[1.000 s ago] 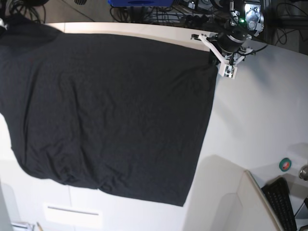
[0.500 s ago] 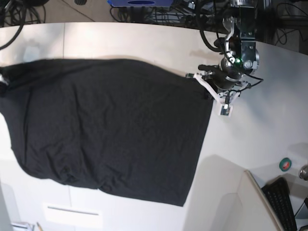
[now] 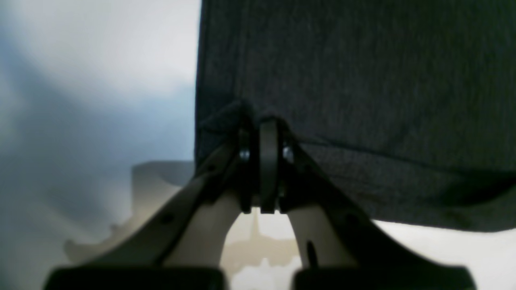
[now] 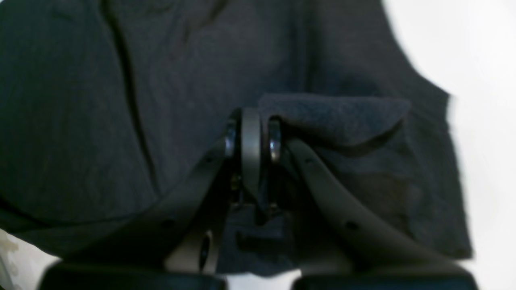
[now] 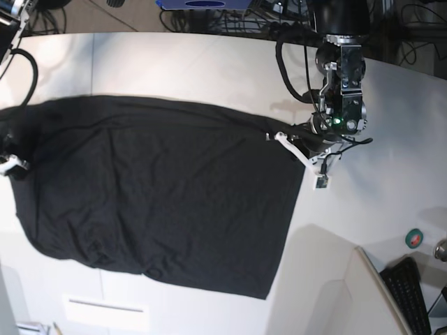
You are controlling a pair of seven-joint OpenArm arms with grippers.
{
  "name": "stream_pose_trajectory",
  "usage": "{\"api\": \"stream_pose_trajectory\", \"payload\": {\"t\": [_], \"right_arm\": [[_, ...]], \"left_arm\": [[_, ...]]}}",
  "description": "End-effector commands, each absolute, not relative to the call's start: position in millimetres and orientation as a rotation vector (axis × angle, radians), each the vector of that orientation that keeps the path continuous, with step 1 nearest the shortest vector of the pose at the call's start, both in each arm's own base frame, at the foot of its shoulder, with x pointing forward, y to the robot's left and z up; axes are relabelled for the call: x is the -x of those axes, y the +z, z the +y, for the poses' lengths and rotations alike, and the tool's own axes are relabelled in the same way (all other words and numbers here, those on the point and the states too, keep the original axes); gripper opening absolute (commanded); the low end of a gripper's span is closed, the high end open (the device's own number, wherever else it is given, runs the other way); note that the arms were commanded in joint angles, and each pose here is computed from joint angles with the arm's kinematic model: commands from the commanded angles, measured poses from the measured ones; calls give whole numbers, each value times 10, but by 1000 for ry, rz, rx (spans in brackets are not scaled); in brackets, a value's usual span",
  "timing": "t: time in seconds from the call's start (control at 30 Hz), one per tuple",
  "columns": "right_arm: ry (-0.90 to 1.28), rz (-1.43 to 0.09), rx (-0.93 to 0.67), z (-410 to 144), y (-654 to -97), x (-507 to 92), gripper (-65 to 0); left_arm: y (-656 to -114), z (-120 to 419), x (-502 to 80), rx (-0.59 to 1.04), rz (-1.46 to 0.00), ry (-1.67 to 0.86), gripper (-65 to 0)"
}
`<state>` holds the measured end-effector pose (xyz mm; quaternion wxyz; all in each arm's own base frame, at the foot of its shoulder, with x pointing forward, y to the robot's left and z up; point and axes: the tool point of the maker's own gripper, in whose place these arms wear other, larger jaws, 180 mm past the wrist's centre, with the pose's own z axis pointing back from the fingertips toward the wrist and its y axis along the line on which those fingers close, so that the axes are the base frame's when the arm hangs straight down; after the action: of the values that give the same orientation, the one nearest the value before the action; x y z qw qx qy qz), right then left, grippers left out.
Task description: Layout the t-shirt on the table in an organized manner, then fold the t-shirt properly
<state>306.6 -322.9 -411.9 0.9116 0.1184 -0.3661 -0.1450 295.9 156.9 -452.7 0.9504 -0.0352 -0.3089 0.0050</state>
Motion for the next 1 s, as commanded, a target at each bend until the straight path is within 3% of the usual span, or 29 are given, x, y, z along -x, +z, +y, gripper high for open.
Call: {"api": "stream_pose_trajectory", "payload": {"t": [0.0,0.43,0.97], "right_arm": [[-294,-821,-227,-3352,-3936,-3214,-650],[-338,-882,-257,-3435,-3807,-3560,-650],[-306,-859,-147,-3426,-3998,-3763,-650]], "left_arm": [[-4421,1613,-3070,60,-672,26,-650],[-4100,1651,-3512,45,-771,113,-650],[-4491,1617,-3712,62,-705,133,-650]]}}
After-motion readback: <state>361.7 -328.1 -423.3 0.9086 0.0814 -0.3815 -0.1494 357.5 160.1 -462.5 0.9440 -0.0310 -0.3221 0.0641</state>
